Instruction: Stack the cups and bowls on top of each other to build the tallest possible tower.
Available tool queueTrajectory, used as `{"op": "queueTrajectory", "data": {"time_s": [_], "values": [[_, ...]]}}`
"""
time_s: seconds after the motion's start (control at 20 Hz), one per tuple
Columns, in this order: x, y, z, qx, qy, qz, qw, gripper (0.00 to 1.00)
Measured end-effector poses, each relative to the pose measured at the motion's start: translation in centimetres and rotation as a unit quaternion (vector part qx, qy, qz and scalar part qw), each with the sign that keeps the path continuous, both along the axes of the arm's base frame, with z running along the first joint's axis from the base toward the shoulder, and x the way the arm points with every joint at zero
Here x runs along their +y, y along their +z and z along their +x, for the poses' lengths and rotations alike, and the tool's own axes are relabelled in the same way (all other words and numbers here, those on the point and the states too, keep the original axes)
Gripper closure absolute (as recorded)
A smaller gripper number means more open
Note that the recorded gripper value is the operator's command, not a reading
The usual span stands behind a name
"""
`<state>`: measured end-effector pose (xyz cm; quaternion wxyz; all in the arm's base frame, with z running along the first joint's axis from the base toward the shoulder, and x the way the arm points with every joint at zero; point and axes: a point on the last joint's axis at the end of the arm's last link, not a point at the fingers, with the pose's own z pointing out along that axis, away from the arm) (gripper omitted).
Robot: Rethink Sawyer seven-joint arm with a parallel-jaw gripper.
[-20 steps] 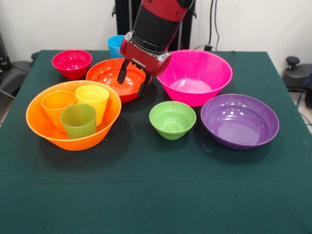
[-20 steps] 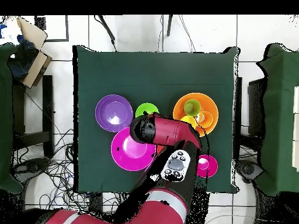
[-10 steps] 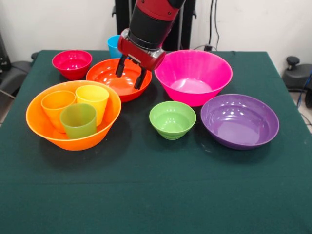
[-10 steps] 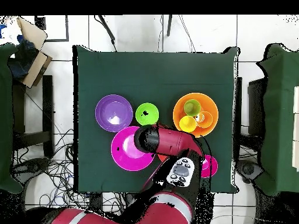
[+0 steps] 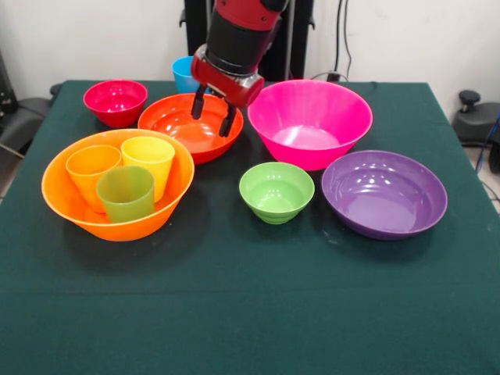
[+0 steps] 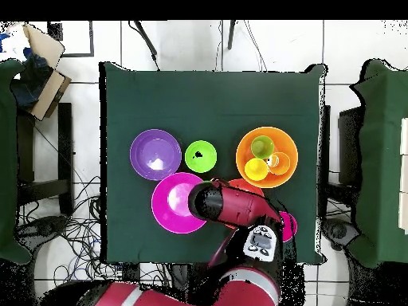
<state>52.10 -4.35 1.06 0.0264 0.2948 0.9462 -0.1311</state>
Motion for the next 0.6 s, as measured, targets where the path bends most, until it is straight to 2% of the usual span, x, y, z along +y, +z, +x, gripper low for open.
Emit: {"op": "queueTrajectory", "data": {"time_s": [0.2,0.6], "values": [[-0.1,-1.1,-0.9,-0.019,-0.007,0.014,0.9997,0.0],[0.4,-2.2,-1.0,-0.047,-0.014,0.036,0.9982,0.0]]}}
